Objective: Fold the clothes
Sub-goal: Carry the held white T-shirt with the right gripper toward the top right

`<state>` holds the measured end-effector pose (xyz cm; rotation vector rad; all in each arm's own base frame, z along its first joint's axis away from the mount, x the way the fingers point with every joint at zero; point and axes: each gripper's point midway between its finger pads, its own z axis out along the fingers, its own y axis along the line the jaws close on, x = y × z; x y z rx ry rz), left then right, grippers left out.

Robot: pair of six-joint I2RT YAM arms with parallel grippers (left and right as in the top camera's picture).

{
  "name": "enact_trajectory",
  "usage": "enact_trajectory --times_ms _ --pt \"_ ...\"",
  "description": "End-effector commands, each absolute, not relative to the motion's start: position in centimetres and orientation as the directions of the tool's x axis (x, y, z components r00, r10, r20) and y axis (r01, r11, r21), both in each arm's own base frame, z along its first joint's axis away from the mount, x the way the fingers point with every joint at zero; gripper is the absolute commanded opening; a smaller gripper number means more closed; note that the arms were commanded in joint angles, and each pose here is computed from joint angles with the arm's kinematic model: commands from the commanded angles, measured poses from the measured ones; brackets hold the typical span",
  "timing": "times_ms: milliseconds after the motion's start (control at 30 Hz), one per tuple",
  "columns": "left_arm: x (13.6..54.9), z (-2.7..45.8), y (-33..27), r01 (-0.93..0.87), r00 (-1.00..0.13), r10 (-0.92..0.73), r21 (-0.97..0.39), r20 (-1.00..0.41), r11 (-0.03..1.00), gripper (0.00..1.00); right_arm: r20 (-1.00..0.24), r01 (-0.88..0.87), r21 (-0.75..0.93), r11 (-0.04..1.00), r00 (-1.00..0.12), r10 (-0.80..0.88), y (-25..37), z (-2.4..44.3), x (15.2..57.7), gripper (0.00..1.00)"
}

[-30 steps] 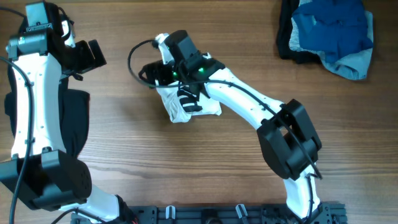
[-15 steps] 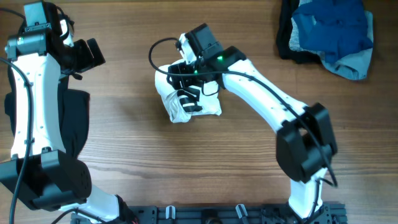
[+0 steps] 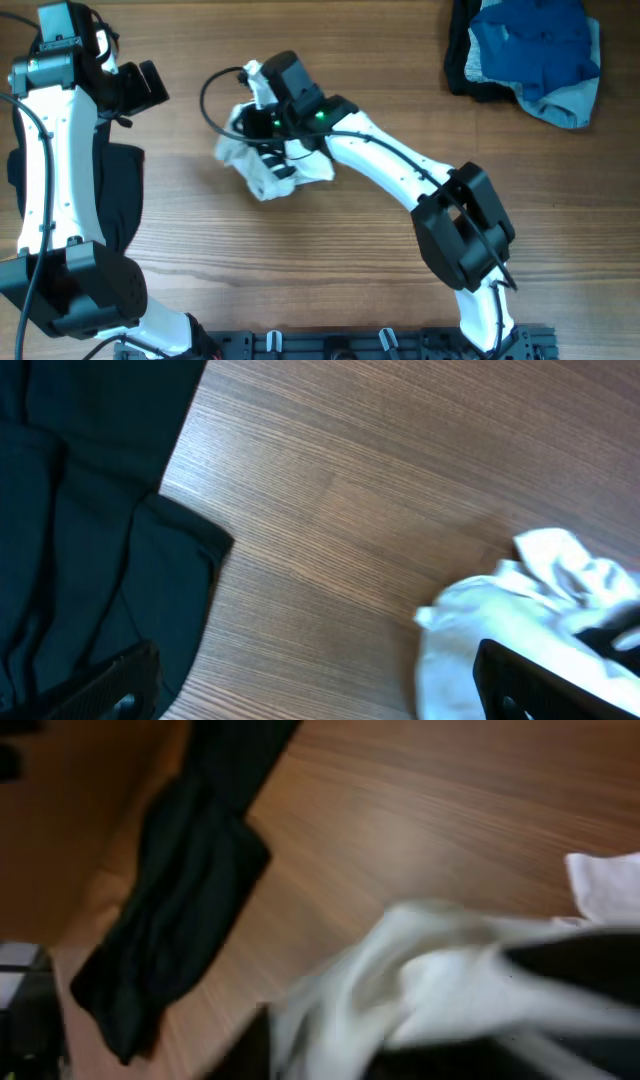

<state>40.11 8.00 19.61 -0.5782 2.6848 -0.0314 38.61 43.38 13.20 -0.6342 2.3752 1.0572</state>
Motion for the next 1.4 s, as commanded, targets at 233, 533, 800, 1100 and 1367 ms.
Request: enact_trajectory --times_ms 233,533,800,1100,1367 --pt "40.3 20.2 8.5 -0.409 -0.822 -0.415 -0.103 -0.39 0.907 1.0 -0.247 -0.319 0.494 0.809 -0.943 -0.222 31.1 8.8 38.8 0.99" --pt "40.1 20.1 8.3 -0.408 -0.826 -0.418 -0.112 -0.378 0.906 1.0 -0.185 -0.354 0.242 0.903 -0.931 -0.316 26.5 3.4 36.9 0.84" --pt "40.1 20.1 8.1 -0.404 -0.828 -0.419 -0.121 -0.372 0.907 1.0 -0.23 -0.363 0.241 0.9 -0.923 -0.31 26.1 1.3 37.4 0.11" --pt "40.1 20.1 7.6 -0.394 -0.831 -0.419 -0.144 -0.366 0.908 1.0 -0.262 -0.166 0.026 0.986 -0.953 -0.154 11.6 1.1 43.9 0.04" --pt "40.2 20.1 7.6 -0.394 -0.829 -0.419 -0.145 -0.37 0.908 1.0 -0.337 -0.213 0.151 0.965 -0.929 -0.152 11.9 13.0 45.6 0.66"
